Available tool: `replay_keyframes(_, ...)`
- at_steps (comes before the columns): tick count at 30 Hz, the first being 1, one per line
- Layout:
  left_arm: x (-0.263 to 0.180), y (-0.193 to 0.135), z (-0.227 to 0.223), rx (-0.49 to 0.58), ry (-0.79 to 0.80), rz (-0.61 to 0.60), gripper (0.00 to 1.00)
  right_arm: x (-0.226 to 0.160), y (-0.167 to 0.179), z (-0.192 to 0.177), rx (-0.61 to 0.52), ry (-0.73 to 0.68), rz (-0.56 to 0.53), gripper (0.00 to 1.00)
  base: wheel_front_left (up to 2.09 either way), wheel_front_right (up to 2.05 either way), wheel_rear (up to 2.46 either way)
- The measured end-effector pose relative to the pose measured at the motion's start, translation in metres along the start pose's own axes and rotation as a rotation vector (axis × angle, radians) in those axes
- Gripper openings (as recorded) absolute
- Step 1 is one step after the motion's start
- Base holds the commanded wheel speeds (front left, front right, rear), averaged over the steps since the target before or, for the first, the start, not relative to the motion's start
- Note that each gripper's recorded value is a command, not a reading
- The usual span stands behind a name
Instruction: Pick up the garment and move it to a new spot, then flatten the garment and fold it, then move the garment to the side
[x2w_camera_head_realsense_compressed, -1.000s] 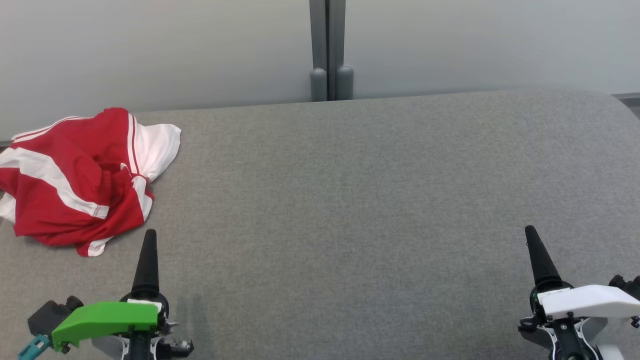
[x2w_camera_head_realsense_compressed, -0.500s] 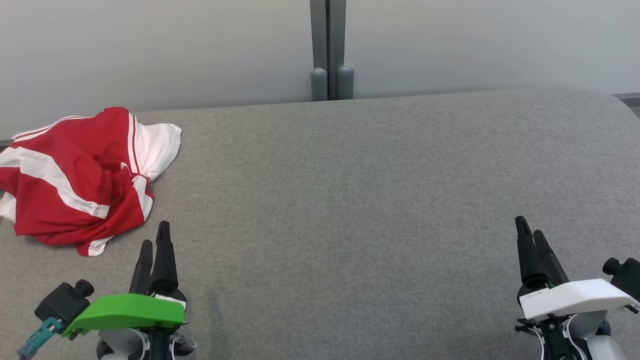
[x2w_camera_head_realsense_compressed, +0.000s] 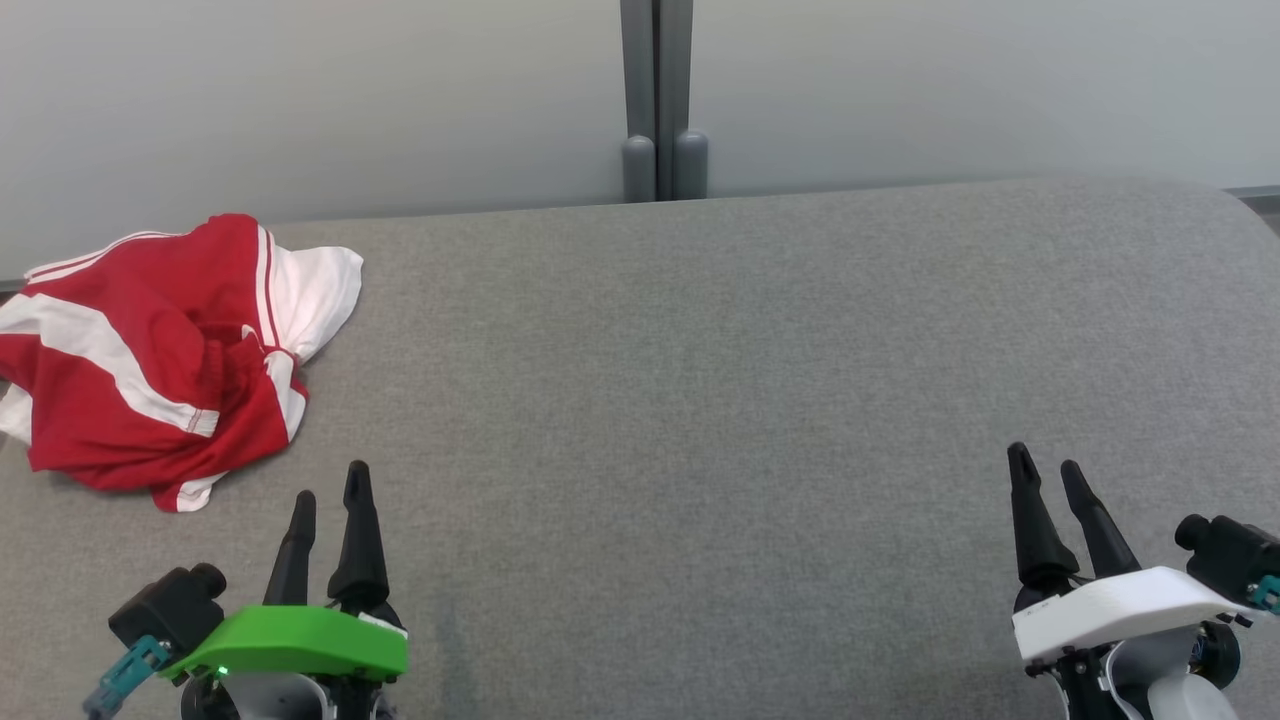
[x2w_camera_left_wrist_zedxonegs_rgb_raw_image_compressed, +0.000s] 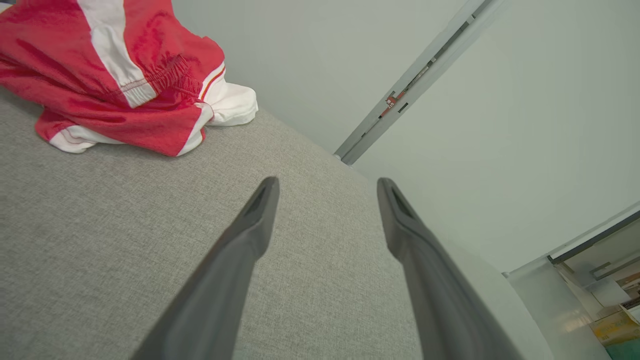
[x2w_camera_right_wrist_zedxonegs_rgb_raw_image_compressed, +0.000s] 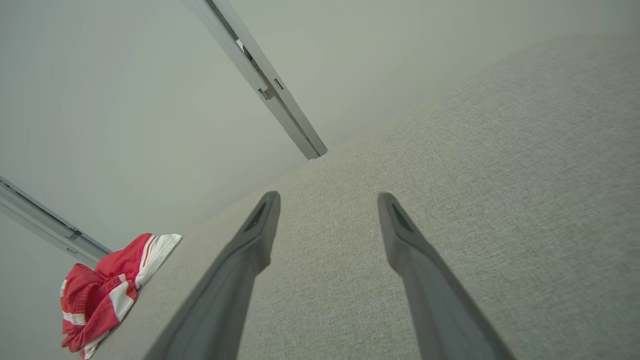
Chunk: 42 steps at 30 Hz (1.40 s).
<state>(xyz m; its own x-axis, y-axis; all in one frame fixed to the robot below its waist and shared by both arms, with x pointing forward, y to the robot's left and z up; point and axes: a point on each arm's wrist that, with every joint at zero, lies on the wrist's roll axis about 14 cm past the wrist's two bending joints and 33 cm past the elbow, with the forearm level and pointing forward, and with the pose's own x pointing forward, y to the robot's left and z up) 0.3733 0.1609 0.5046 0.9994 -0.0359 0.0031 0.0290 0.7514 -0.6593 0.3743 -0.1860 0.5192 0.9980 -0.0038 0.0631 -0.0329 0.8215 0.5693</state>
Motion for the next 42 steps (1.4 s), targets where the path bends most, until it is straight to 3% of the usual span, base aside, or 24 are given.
replay_keyframes(21,-0.007,0.0,-0.018,0.2,0.031,-0.022,1.0,-0.004,0.002,-0.012,-0.243,0.022,0.03,1.0,0.0,0.0,0.0)
replay_keyframes(42,-0.013,0.009,-0.031,0.315,0.058,-0.021,1.0,-0.005,0.009,-0.014,-0.43,0.012,0.079,1.0,0.0,0.0,0.0)
